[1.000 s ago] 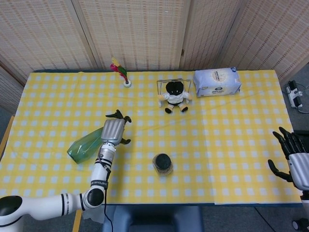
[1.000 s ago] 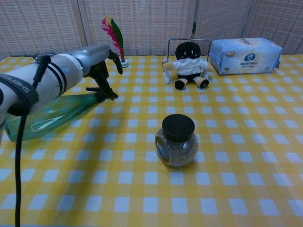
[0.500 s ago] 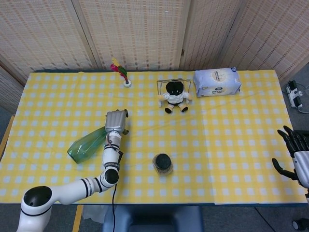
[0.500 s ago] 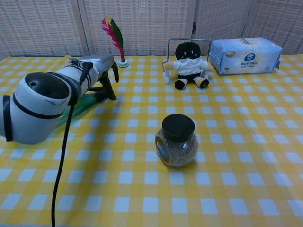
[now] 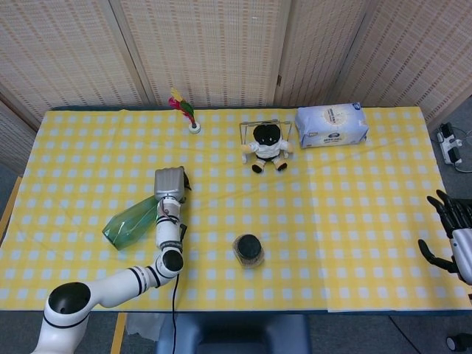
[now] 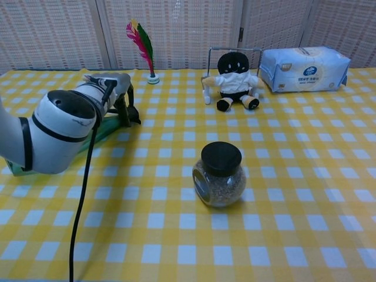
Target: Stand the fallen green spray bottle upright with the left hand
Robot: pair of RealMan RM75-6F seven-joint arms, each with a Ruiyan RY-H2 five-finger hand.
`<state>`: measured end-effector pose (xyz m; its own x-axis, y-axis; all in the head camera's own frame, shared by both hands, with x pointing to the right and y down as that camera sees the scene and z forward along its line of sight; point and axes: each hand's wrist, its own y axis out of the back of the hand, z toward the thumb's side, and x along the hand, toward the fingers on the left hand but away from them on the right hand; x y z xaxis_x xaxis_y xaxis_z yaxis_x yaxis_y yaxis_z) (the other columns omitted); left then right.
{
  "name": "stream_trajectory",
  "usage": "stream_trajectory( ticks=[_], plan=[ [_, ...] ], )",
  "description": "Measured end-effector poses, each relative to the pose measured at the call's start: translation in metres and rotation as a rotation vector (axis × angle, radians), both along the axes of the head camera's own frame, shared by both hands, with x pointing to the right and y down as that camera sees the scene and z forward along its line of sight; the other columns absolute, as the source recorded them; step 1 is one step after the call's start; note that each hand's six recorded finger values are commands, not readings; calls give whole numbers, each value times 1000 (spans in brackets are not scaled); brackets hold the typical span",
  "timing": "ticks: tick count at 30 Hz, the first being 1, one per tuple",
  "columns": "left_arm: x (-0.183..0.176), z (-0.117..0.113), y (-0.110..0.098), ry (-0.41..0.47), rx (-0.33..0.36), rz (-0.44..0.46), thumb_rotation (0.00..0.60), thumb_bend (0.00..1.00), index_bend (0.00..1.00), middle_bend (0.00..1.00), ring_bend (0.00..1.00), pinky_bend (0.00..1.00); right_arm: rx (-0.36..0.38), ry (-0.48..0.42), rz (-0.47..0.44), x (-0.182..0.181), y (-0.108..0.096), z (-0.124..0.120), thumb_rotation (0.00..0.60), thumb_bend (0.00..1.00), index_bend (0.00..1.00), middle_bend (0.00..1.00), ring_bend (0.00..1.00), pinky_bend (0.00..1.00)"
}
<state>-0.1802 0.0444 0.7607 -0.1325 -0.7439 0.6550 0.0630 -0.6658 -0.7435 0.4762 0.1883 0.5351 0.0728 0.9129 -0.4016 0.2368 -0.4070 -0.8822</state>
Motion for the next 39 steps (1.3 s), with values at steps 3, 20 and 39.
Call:
stream_trajectory(
  ticks=[3, 20, 39],
  plan=[
    [-7, 0, 3, -32, -10, -4, 600, 216, 405, 1000, 1000, 1000, 4, -2, -1, -1, 0, -1, 600, 426, 0, 0, 0, 0],
    [-21, 1, 4, -128, -92, -49, 600, 217, 360, 1000, 1000, 1000, 19, -19, -9, -2, 2, -7, 600, 425, 0, 0, 0, 0],
    [-20, -1, 11, -115, -70, -17, 600, 217, 750, 1000, 1000, 1000, 19, -27, -13, -3, 4, -9, 600, 425, 0, 0, 0, 0]
  ],
)
